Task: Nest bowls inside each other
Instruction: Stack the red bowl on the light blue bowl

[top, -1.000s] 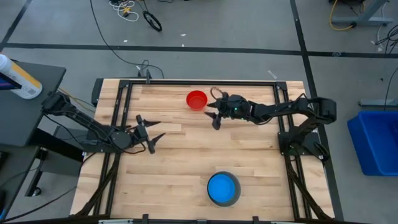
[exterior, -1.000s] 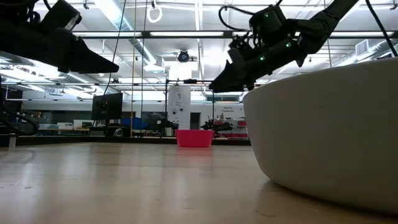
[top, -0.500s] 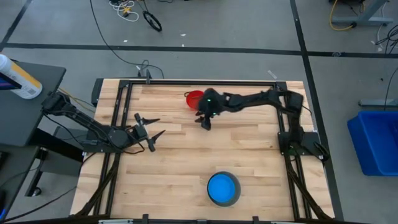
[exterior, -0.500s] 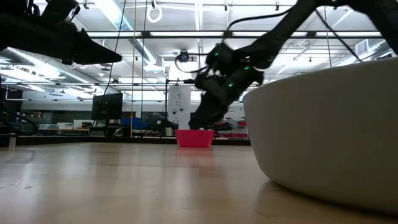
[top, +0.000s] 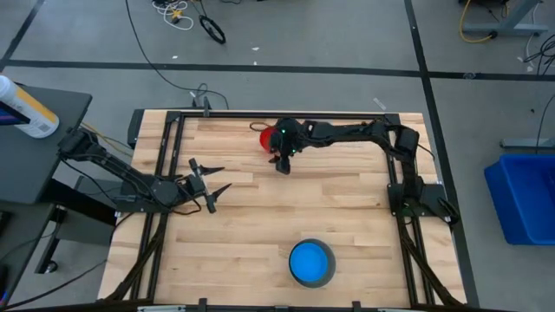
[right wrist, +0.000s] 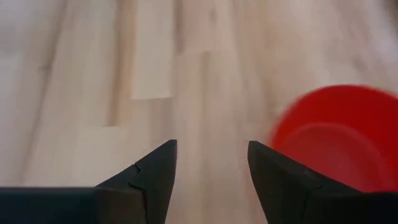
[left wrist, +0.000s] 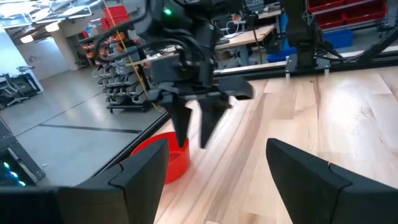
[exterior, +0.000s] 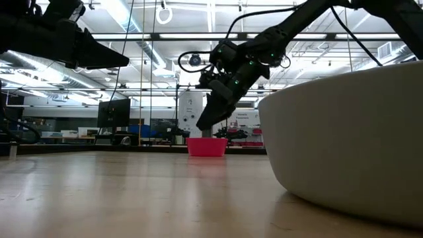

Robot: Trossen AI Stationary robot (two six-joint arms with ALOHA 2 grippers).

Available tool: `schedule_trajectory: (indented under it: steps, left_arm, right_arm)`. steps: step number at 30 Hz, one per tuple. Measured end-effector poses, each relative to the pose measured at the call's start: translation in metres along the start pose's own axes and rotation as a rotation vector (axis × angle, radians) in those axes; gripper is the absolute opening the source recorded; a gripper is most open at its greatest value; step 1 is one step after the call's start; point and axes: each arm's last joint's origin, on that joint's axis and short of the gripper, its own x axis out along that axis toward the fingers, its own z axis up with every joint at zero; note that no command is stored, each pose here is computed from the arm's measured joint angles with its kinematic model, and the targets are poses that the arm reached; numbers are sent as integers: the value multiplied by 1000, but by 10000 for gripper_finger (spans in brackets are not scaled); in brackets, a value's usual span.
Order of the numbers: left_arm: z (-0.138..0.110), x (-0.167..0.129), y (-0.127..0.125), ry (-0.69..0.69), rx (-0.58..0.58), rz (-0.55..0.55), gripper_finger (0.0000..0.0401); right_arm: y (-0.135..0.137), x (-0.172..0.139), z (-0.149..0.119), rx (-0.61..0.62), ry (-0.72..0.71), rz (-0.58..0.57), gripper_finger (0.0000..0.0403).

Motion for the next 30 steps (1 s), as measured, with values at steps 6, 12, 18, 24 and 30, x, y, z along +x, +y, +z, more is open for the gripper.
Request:
schedule_trajectory:
  steps: [6,12,18,24,30]
  left_arm:
    - [0,0,0,0,-2,0,275]
    - [0,0,0,0,-2,1,270]
    - [0,0,0,0,-2,1,263]
    - [0,0,0,-1,-5,1,261]
    - [1,0,0,-3,-6,2,261]
  right_arm:
    - [-24,-13,4,45,12,-28,208]
    - [-37,-18,-1,104,4,43,206]
    - [-37,-17,-4,119,15,74,206]
    - [-39,1,-15,143,60,84,203]
    - [-40,16,-25,153,90,96,204]
